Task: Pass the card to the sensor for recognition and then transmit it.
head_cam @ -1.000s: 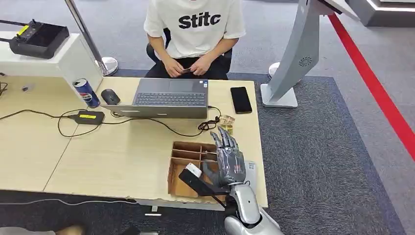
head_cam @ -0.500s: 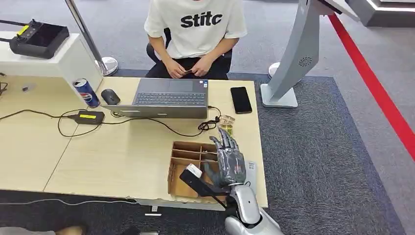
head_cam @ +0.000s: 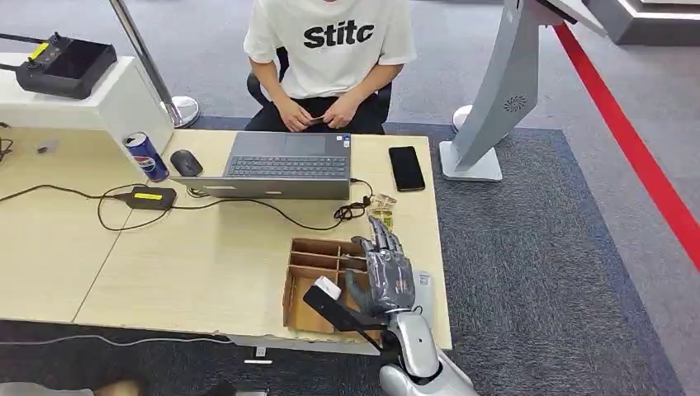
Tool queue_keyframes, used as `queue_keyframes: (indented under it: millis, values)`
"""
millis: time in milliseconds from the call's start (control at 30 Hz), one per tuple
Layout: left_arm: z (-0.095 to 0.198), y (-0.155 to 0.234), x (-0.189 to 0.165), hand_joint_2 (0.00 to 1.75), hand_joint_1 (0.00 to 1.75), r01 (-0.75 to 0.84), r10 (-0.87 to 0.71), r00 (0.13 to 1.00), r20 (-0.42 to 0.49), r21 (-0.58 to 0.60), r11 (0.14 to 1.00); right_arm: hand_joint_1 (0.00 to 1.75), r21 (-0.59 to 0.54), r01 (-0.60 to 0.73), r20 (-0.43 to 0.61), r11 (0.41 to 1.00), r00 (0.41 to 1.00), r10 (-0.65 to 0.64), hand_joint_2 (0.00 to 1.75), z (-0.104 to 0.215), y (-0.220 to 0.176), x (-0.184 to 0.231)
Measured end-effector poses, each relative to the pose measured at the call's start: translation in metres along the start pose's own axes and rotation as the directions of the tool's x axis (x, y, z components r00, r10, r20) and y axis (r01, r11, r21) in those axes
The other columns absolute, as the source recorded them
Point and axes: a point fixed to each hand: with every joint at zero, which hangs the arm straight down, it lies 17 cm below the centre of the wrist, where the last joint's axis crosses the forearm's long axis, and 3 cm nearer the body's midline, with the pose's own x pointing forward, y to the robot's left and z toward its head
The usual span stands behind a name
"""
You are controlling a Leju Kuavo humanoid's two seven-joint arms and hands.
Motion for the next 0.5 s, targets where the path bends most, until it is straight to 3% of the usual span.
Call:
queue_keyframes:
  millis: [500]
  values:
    - [0.0000, 0.0000, 0.0000, 1.75, 0.00, 0.000, 0.000, 1.000, 0.000, 0.000, 1.000, 0.68, 0.000, 0.000, 0.000, 1.000, 1.000, 0.000, 1.75, 0.0000, 0.0000, 0.0000]
